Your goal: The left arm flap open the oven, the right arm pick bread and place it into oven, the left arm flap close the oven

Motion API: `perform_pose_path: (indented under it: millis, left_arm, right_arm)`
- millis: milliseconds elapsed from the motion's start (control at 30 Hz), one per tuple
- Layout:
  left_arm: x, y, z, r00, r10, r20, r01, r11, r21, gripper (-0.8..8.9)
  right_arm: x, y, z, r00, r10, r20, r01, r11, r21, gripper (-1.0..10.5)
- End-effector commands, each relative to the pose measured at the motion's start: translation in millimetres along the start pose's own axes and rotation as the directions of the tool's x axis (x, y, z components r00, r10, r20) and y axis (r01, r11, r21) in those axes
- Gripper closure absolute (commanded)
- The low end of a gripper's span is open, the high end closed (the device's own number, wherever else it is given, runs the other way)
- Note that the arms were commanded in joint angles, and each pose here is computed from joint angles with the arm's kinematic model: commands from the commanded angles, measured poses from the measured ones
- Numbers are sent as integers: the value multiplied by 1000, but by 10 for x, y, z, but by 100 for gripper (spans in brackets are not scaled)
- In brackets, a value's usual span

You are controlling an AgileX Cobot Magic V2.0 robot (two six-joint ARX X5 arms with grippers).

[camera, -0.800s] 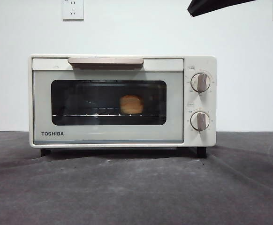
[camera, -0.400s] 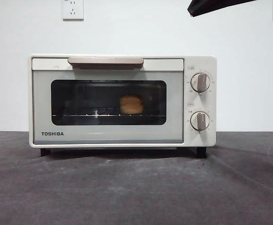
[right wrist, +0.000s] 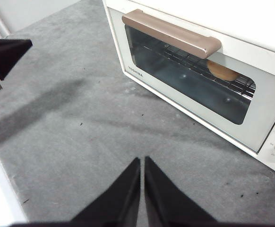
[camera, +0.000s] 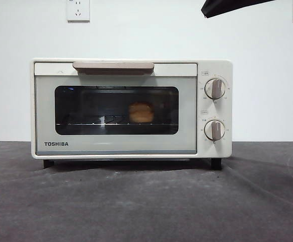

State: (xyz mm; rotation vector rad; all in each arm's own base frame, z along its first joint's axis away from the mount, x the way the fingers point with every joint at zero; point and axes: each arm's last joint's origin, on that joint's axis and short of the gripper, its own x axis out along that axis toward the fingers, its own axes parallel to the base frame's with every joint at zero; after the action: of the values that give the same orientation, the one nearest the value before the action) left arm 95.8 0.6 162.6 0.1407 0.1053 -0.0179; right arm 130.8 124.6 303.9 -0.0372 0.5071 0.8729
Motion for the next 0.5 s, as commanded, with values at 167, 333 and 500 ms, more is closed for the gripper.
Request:
perform_pose_path:
  millis: [167, 333, 500]
  left_arm:
    - [5, -10, -88, 999, -3, -52, 3, 1000, 4, 798]
    - [11, -15, -124, 998, -6, -70, 4, 1000, -24, 798]
    - [11, -16, -123, 998, -7, -70, 5, 1000, -30, 798]
  right_arm:
    - [7, 16, 37, 1000, 7, 13, -7, 1000, -4, 937]
    - [7, 16, 37, 1000, 7, 13, -7, 1000, -4, 937]
    - [7, 16, 37, 1000, 7, 13, -7, 1000, -4, 937]
